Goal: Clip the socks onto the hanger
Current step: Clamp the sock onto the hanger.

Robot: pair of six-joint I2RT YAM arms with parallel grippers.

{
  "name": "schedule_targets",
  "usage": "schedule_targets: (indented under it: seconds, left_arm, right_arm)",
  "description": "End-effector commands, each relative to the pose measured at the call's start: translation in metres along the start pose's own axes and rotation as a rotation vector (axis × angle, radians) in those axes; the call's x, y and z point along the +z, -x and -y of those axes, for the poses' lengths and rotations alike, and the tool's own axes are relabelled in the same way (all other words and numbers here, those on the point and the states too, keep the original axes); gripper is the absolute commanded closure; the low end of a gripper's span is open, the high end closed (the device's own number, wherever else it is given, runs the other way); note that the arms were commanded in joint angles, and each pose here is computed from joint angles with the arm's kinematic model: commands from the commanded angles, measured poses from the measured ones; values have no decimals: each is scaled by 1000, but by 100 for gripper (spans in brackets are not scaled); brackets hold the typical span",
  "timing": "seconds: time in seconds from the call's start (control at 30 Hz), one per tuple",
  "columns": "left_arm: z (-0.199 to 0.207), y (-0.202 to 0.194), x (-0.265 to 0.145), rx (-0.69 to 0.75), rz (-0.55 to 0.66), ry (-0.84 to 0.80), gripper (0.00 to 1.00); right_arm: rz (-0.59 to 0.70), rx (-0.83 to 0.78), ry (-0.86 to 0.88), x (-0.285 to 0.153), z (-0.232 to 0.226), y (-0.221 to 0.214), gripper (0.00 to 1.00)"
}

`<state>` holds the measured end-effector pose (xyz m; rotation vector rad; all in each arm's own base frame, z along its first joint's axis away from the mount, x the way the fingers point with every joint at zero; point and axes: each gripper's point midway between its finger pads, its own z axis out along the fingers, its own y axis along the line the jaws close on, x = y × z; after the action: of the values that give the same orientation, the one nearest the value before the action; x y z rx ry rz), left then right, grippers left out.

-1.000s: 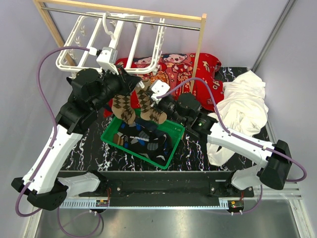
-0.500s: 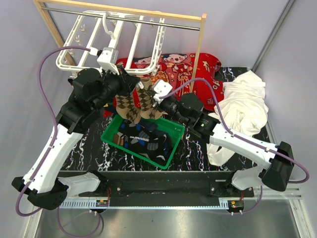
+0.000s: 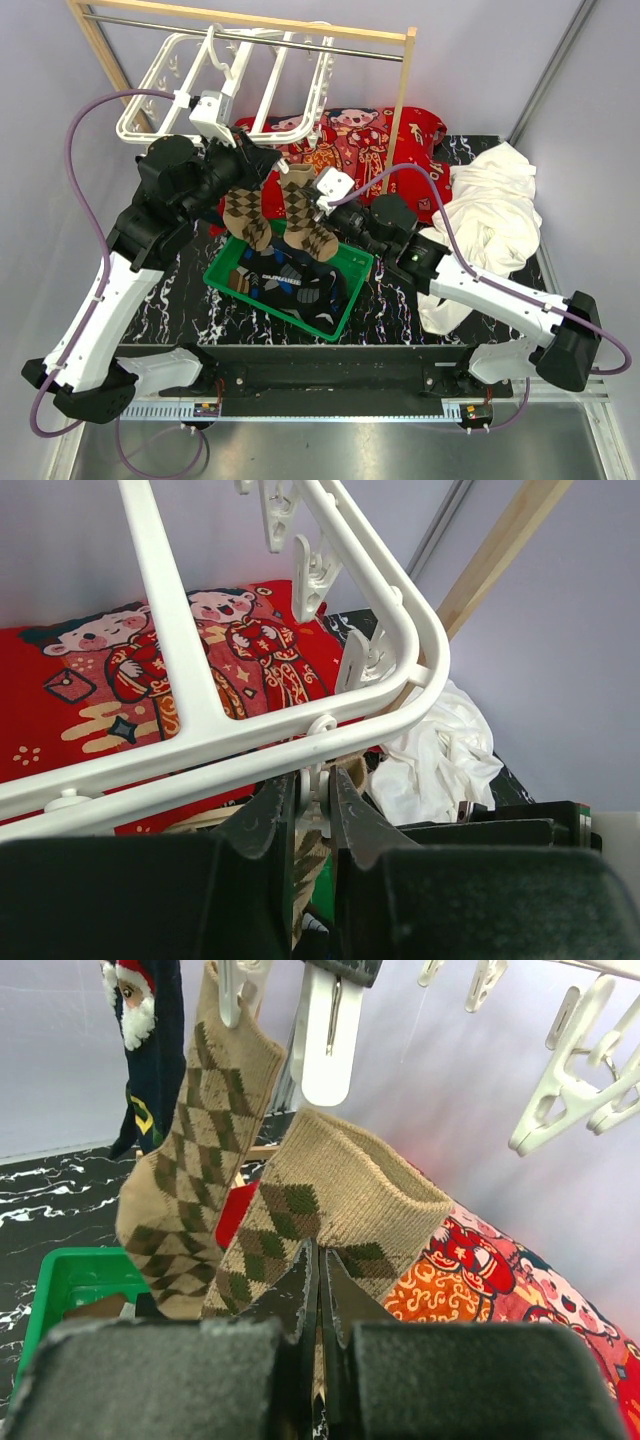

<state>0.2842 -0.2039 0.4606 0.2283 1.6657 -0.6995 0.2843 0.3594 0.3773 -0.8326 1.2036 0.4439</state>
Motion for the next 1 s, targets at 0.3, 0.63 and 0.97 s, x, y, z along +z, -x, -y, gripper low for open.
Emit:
schedule_targets:
  seconds: [0.3,0.63,0.97]
  left_arm:
    - [9,16,6,3,50,-41,100]
    - [14,9,6,-9,26,-70,100]
    - [13,1,9,-10,-2,-70,100]
  right_arm:
    - [131,-4,34,-9,-1,40,100]
    - [149,-17,29,-1,1,47,100]
    - [184,-25,28,1,4,60,100]
